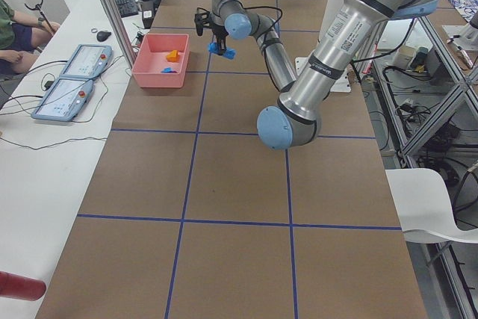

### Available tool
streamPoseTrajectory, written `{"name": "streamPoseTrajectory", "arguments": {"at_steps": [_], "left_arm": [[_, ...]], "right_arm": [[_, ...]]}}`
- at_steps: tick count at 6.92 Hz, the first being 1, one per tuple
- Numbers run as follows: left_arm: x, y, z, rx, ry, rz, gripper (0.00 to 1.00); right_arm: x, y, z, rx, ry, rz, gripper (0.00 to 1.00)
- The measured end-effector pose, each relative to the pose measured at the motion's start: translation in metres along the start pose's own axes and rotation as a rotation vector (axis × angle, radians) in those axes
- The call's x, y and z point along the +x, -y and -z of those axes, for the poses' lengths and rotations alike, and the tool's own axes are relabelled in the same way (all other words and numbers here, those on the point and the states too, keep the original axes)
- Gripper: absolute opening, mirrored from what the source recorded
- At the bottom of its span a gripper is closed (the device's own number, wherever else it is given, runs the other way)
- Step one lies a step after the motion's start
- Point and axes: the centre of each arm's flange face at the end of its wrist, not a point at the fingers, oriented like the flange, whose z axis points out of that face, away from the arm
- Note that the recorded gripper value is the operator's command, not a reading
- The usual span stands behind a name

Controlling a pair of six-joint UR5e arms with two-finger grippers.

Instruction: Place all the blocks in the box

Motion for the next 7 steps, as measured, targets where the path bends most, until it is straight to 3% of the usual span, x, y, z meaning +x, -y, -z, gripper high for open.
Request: {"name": "streamPoseTrajectory", "arguments": {"at_steps": [4, 7], "left_arm": [[0.120, 0.133, -0.025, 0.044, 0.093, 0.117, 0.00], [0.168, 0.194, -0.063, 0.056, 0.152, 0.173, 0.00]], "right_arm": [[0.050, -0.044, -0.016, -0.046, 0.014, -0.036, 0.99], [0.079, -0.082, -0.028, -0.080, 0.017, -0.024, 0.99]]}}
